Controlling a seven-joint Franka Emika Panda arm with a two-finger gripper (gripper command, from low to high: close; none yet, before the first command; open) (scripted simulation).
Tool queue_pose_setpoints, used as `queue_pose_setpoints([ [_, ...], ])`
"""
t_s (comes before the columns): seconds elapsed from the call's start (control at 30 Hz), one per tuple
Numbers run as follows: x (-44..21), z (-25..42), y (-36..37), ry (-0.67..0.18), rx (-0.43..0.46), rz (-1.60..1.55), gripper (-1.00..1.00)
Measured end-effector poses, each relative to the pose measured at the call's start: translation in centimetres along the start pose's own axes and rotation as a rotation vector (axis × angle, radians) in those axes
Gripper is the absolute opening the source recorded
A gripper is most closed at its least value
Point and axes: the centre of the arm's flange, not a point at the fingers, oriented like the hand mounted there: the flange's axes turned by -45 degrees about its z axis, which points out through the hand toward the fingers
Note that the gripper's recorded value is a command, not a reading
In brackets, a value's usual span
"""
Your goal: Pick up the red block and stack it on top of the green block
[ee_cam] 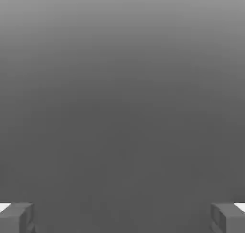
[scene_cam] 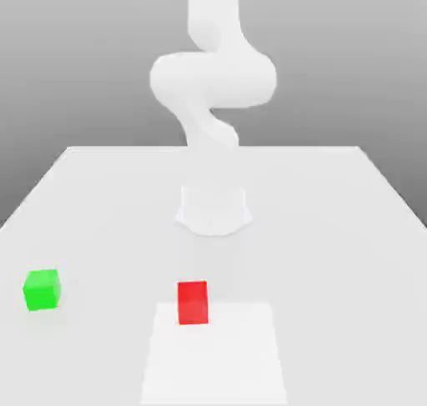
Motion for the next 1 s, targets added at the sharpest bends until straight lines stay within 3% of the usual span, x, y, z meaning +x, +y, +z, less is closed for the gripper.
queue_pose_setpoints([
  [0.27, -10.0, 17.8, 1.6, -0.296, -0.009, -0.035, 0.00],
  [0.57, -30.2, 30.4, 2.9, -0.665, 0.022, -0.066, 0.00],
  [0.77, -36.7, 35.1, 3.0, -0.722, 0.028, -0.070, 0.00],
  [0.8, -37.2, 35.6, 3.0, -0.722, 0.028, -0.070, -1.00],
  [1.0, -37.5, 35.9, 3.0, -0.723, 0.028, -0.070, -1.00],
])
